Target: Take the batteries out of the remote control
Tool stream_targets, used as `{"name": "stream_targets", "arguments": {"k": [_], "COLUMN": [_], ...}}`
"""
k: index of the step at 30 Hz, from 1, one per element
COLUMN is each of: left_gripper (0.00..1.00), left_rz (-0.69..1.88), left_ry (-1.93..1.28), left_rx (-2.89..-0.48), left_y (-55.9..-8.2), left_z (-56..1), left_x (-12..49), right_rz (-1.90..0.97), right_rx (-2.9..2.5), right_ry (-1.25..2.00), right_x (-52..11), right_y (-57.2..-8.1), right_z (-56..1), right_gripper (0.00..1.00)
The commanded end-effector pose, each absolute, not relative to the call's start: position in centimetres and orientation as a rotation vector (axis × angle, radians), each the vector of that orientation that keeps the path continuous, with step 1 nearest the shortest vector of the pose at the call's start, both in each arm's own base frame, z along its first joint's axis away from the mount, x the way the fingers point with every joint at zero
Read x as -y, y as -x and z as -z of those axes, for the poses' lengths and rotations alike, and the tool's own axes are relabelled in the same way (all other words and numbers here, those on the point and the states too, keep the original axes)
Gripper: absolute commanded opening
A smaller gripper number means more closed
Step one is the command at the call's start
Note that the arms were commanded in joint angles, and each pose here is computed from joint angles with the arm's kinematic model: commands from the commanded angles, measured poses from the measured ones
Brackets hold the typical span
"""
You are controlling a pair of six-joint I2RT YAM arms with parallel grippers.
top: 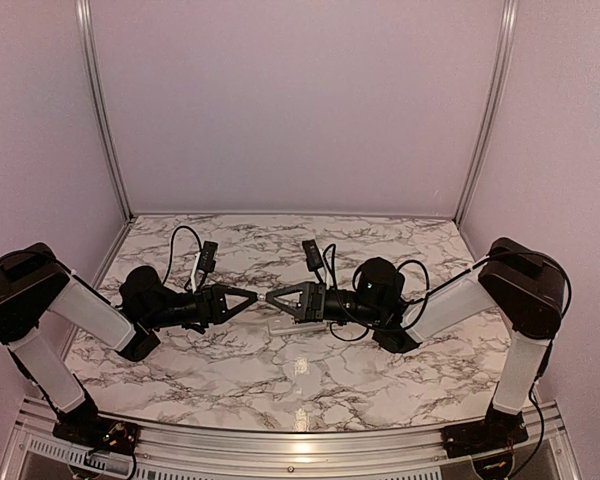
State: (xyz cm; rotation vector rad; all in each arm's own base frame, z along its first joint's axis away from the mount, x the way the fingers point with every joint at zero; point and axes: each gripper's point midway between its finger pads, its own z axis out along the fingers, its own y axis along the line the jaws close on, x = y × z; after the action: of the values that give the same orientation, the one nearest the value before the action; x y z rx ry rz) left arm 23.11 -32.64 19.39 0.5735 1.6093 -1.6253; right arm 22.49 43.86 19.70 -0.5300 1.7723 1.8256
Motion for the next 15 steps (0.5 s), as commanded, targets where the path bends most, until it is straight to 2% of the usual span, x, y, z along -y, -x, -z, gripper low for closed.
{"name": "stream_targets", "arguments": {"k": [1,7,8,11,15], "left_gripper": [0.00,0.00,0.00,0.00,0.00], "left_rz": [1.601,1.598,1.598,1.597,1.597], "left_ry": [-0.592,-0.592,-0.592,-0.596,-0.606], "left_rx": [-1.405,-1.405,-1.406,-1.405,-1.407], "left_y": [-23.03,-23.07,-23.07,-23.07,-23.08], "left_z": [-22.98,-22.94,-22.88,-22.87,-22.63], "left_x": [31.91,31.92,31.91,31.95,32.10], "right_rz": [-1.850,-1.849,-1.848,-1.843,-1.820], "right_rx": [-1.718,-1.714,-1.715,-1.717,-1.743], "right_ry": [0.570,0.572,0.572,0.576,0.590], "right_x": [-44.75,-44.82,-44.82,-44.87,-44.94], "right_y": [-22.16,-22.22,-22.23,-22.28,-22.28], "right_z": [-21.05,-21.20,-21.17,-21.20,-20.89], "right_gripper": [0.31,0.21,0.18,0.00,0.00]}}
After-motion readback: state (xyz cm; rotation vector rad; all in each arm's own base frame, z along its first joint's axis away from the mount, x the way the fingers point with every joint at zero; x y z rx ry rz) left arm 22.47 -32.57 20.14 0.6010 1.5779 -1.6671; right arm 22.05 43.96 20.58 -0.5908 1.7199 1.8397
